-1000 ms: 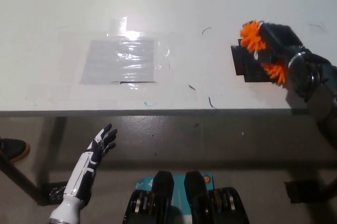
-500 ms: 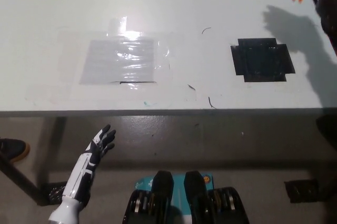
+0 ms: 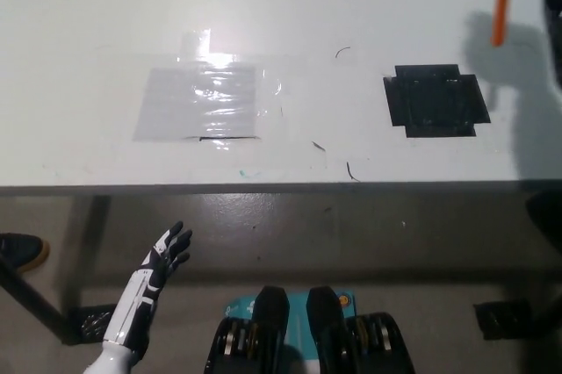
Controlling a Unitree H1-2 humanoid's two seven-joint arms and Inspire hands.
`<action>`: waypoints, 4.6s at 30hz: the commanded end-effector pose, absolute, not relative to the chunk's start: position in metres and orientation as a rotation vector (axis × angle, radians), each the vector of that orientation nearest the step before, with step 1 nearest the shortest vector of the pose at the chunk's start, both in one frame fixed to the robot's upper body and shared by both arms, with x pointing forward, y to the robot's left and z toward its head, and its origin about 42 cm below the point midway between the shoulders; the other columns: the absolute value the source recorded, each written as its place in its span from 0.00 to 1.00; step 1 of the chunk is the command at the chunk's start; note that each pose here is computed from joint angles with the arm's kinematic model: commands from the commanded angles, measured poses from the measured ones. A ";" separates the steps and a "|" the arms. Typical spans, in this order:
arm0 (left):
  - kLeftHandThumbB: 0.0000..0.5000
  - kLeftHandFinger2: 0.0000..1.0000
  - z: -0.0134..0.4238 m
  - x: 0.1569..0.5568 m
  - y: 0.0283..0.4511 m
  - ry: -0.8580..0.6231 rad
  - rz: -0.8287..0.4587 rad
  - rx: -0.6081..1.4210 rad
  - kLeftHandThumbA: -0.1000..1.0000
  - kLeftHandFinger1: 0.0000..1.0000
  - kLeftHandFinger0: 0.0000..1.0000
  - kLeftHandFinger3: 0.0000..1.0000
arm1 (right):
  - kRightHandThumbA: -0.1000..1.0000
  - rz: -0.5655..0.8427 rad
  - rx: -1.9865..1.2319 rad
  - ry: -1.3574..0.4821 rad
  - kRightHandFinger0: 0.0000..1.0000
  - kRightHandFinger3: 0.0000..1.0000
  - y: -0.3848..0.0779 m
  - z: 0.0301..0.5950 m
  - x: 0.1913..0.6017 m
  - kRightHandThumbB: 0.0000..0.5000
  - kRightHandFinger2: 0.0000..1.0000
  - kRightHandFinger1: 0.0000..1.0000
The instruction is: The robot uses it right hand to pick up an extended orange duster kept in the middle of the desk and presses its handle against the desk to collapse it
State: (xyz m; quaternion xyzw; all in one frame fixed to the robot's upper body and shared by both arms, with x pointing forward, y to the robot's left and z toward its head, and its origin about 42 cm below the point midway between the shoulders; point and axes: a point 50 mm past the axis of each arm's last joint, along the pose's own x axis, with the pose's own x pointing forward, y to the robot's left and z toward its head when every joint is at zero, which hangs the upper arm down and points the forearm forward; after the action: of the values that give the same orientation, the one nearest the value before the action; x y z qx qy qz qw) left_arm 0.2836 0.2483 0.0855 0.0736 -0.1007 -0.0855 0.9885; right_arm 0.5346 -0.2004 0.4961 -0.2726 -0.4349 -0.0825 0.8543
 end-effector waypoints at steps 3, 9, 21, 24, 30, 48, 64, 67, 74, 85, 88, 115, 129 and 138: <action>0.17 1.00 0.097 0.283 0.250 -0.277 -0.162 0.160 1.00 1.00 1.00 1.00 | 0.00 -0.278 -0.351 -1.010 0.00 0.68 -0.177 0.499 0.538 0.18 0.58 0.11; 0.13 1.00 0.096 0.284 0.250 -0.285 -0.162 0.161 1.00 1.00 1.00 1.00 | 0.00 -0.314 -0.229 -0.978 0.00 0.73 -0.166 0.480 0.550 0.17 0.60 0.11; 0.18 1.00 0.100 0.287 0.251 -0.296 -0.169 0.160 1.00 1.00 1.00 1.00 | 0.00 -0.464 -0.205 -0.886 0.00 0.65 -0.160 0.444 0.564 0.18 0.54 0.06; 0.18 1.00 0.099 0.288 0.252 -0.299 -0.168 0.161 1.00 1.00 1.00 1.00 | 0.00 -0.480 -0.203 -0.882 0.00 0.66 -0.162 0.442 0.565 0.19 0.52 0.03; 0.19 1.00 0.100 0.287 0.251 -0.301 -0.168 0.164 1.00 1.00 1.00 1.00 | 0.00 -0.495 -0.179 -0.845 0.00 0.68 -0.164 0.436 0.568 0.17 0.52 0.01; 0.19 1.00 0.102 0.290 0.251 -0.312 -0.177 0.174 1.00 1.00 1.00 1.00 | 0.00 -0.533 -0.279 -0.868 0.00 0.62 -0.165 0.426 0.569 0.12 0.58 0.06; 0.18 1.00 0.106 0.294 0.249 -0.324 -0.175 0.165 1.00 1.00 1.00 1.00 | 0.00 -0.585 -0.367 -0.852 0.00 0.66 -0.160 0.383 0.565 0.15 0.51 0.00; 0.15 1.00 0.106 0.295 0.249 -0.330 -0.176 0.163 1.00 1.00 1.00 1.00 | 0.00 -0.554 -0.333 -0.757 0.00 0.74 -0.159 0.355 0.564 0.04 0.57 0.05; 0.14 1.00 0.110 0.298 0.249 -0.338 -0.172 0.167 1.00 1.00 1.00 1.00 | 0.00 -0.508 -0.357 -0.617 0.00 0.78 -0.156 0.301 0.557 0.03 0.57 0.03; 0.16 1.00 0.112 0.300 0.250 -0.338 -0.175 0.167 1.00 1.00 1.00 1.00 | 0.00 -0.371 -0.460 -0.413 0.00 0.67 -0.166 0.215 0.537 0.10 0.59 0.10; 0.15 1.00 0.110 0.296 0.252 -0.332 -0.172 0.164 1.00 1.00 1.00 1.00 | 0.00 -0.229 -0.510 -0.287 0.00 0.66 -0.168 0.174 0.524 0.15 0.63 0.15; 0.12 1.00 0.106 0.293 0.254 -0.317 -0.166 0.185 1.00 1.00 1.00 1.00 | 0.00 -0.259 -0.623 -0.811 0.00 0.75 -0.192 0.387 0.573 0.23 0.72 0.31; 0.17 1.00 0.106 0.293 0.254 -0.317 -0.168 0.193 1.00 1.00 1.00 1.00 | 0.00 -0.134 -1.117 -0.910 0.00 0.60 -0.199 0.418 0.583 0.42 0.67 0.28; 0.14 1.00 0.107 0.295 0.254 -0.322 -0.171 0.181 1.00 1.00 1.00 1.00 | 0.00 0.074 -1.445 -0.793 0.00 0.42 -0.204 0.349 0.583 0.50 0.56 0.25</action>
State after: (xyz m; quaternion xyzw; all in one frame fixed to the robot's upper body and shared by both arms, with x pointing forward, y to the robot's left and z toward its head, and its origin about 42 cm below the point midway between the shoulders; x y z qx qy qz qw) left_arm 0.2918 0.2517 0.0948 0.0839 -0.1254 -0.0818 0.9852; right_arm 0.5802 -0.1997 0.3389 -0.6028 -0.3493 0.0229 0.7170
